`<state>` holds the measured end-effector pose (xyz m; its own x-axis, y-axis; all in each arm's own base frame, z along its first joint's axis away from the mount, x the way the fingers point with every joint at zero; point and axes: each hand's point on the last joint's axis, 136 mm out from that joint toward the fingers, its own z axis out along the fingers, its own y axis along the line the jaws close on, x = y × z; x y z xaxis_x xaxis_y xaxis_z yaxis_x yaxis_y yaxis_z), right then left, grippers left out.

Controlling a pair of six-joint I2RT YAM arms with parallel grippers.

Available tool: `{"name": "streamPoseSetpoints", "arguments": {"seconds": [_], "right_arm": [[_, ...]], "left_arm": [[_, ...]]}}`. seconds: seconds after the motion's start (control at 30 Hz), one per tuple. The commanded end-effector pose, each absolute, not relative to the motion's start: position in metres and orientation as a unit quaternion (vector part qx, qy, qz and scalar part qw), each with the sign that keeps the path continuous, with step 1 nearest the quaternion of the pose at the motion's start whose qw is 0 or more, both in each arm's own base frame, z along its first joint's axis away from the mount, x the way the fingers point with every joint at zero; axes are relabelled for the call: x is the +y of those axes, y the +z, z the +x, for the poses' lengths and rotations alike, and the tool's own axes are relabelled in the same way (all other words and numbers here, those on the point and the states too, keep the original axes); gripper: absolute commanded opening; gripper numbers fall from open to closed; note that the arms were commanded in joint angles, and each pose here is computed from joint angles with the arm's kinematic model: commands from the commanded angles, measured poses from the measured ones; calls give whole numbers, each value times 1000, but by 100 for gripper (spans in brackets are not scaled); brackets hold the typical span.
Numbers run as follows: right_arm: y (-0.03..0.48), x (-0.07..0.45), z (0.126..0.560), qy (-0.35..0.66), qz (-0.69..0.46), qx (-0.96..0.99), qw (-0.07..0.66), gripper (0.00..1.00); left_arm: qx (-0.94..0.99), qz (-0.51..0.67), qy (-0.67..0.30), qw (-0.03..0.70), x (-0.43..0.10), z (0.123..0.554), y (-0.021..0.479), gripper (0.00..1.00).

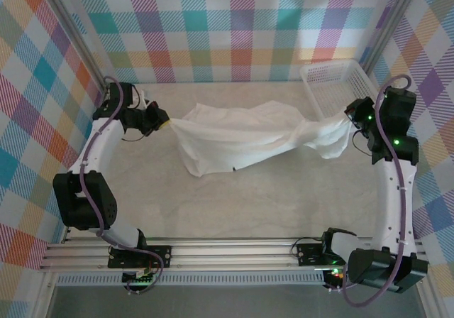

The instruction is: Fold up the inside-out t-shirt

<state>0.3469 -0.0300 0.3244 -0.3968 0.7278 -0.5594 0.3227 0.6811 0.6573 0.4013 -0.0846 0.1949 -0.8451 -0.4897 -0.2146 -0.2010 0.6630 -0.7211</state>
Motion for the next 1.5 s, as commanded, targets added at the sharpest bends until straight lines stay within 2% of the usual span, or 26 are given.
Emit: {"name": "streamPoseSetpoints", "arguments": {"seconds": [0.0,0.23,0.47,0.5,0.6,0.67,0.77,1.03,1.17,1.37,1.47], "right_arm": [[282,-19,357,258,326,830,372,0],[225,-26,387,236,317,861,320,0],[205,-15,404,266,314,863,295,0],[204,-13,405,268,311,863,294,0],[206,-9,407,276,303,865,291,0],[209,-6,407,278,296,866,292,0],[211,-5,406,281,295,865,294,0],[217,4,405,293,288,862,298,0],[217,8,405,296,287,862,295,0],[224,13,402,305,285,859,297,0],[229,14,399,305,282,858,302,0]], "left_arm": [[886,-209,-374,180,-85,402,174,0],[907,-234,-316,149,-73,452,101,0],[927,-236,-262,130,-78,487,50,0],[927,-235,-259,132,-78,490,49,2],[929,-235,-251,136,-76,495,49,19],[932,-233,-244,136,-74,491,54,27],[935,-235,-232,131,-70,476,62,30],[936,-270,-198,109,-64,418,81,30],[949,-231,-188,99,-90,414,82,32],[962,-225,-137,70,-90,415,51,34],[960,-221,-158,65,-99,417,46,34]]}}
